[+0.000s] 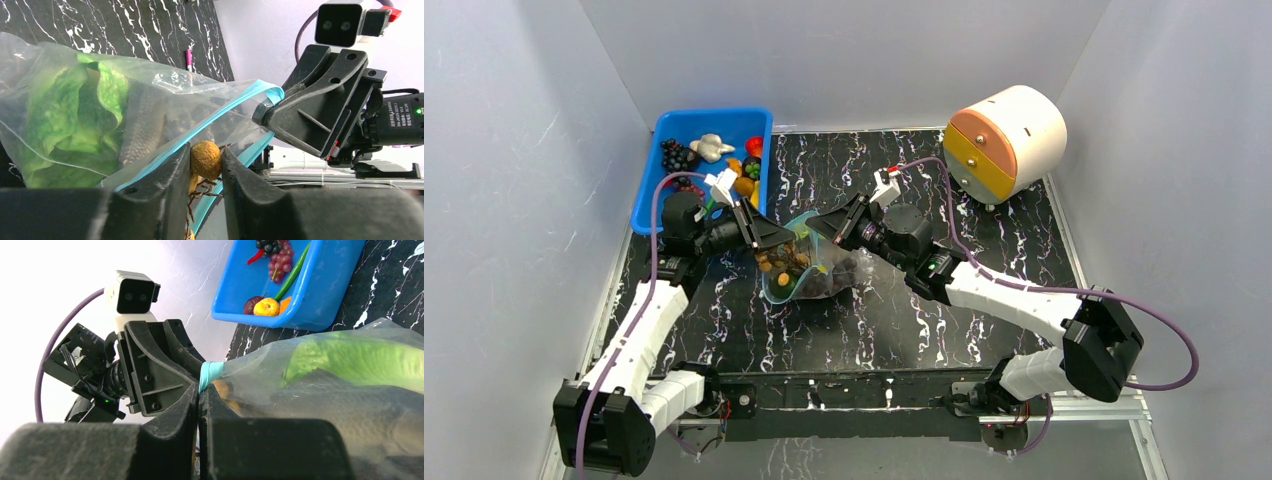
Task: Place the food in the zip-top bag and seal the zipper
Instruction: Place the fake fruit in the zipper food storage bag.
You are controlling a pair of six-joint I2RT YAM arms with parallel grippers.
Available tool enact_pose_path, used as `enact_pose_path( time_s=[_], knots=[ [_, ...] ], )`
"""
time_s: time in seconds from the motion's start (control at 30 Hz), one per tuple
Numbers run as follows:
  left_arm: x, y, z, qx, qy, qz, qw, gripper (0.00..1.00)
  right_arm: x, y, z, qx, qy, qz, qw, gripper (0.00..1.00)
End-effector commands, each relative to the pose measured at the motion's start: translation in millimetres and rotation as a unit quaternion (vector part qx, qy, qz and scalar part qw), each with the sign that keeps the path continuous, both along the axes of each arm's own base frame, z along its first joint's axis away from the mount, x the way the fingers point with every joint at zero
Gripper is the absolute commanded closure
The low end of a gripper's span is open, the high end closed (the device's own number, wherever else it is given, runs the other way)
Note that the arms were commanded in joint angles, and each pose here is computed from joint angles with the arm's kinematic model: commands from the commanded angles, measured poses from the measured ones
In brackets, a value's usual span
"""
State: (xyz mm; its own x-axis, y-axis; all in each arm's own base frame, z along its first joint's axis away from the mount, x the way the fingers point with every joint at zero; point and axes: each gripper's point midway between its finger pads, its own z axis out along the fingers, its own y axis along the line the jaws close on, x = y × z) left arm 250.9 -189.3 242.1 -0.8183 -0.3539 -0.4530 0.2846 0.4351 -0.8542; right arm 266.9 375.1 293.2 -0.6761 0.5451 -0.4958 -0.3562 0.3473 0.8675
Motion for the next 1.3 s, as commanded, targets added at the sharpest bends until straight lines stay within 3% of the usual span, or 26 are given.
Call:
enact_pose_path(
  time_s=[0.0,0.13,0.3,0.47,0.57,0.7,0.9,1.1,1.27],
  knots=[
    [-0.5,-0.9,39.3,0.001,-0.055,-0.007,0.998,0.69,-0.2,-1.9,78.8,0.093,-0.065,-0.004,0.993,1.00],
    [9.4,13.9,58.3,0.073,-0.094,0.025,0.993,0.42,-5.4,-10.5,83.8,0.102,-0.071,-0.009,0.992,1.00],
    [11.7,45.6,62.9,0.186,-0.094,0.076,0.975,0.36,-7.1,-21.7,88.1,0.092,-0.074,-0.025,0.993,1.00],
    [1.0,87.3,31.7,0.295,-0.016,0.135,0.946,0.73,-7.6,-36.2,87.9,0.088,-0.075,-0.049,0.992,1.00],
    [-9.0,83.8,26.0,0.284,-0.010,0.128,0.950,0.82,-6.6,-41.6,89.0,0.089,-0.075,-0.061,0.991,1.00],
    [-18.7,74.8,17.4,0.262,0.007,0.108,0.959,0.85,-7.2,-43.0,91.0,0.091,-0.077,-0.062,0.991,1.00],
    [-27.8,50.3,6.0,0.195,0.029,0.067,0.978,0.82,-5.0,-41.4,87.5,0.089,-0.073,-0.064,0.991,1.00],
    [-27.3,44.5,-18.1,0.185,0.050,0.050,0.980,0.73,-4.8,-41.0,89.8,0.086,-0.079,-0.064,0.991,1.00],
    [-14.2,44.5,-29.2,0.182,0.057,0.066,0.979,0.73,-5.8,-37.2,83.8,0.084,-0.075,-0.055,0.992,1.00]
  ],
)
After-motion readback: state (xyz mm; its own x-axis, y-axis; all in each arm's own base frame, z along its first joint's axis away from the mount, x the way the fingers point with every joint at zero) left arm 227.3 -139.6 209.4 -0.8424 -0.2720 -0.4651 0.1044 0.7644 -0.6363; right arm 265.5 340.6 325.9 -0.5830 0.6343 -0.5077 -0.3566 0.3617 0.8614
